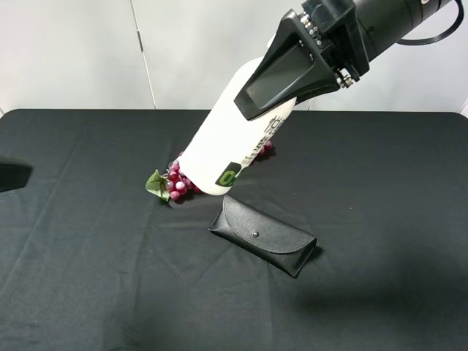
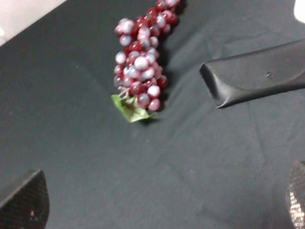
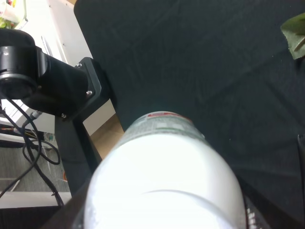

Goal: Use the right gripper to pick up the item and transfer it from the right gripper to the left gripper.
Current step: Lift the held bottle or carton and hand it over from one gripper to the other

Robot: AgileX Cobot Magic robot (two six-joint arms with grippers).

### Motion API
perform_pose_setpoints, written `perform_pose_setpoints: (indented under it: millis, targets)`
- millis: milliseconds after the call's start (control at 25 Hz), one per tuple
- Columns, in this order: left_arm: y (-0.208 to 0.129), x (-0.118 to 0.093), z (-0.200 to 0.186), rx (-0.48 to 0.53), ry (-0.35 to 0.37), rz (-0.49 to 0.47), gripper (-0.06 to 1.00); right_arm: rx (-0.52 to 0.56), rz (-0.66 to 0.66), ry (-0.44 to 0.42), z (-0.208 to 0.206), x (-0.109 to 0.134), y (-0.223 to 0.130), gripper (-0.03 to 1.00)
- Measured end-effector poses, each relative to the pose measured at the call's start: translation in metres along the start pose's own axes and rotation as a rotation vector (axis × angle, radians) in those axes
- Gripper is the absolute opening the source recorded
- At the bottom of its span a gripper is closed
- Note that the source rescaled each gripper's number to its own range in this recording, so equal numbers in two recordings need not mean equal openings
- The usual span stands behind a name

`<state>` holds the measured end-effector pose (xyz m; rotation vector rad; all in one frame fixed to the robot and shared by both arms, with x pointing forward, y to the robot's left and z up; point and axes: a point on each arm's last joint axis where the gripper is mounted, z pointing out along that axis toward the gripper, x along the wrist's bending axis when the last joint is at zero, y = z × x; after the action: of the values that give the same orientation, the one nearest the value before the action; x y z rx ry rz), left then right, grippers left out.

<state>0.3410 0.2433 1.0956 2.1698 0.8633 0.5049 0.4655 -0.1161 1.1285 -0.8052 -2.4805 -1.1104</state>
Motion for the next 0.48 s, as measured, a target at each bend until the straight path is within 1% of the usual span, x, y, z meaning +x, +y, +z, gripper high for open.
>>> perform_pose_setpoints:
  millis: [280,480]
  targets:
    - [0.014,-0.002,0.03,0.033,-0.087,0.046,1.0,-0.006,0.01,-0.004,0.0,0.0,0.001,0.04]
    - [0.022,-0.007,0.047,0.022,-0.119,0.082,1.0,-0.015,0.012,-0.008,0.0,-0.001,0.001,0.04]
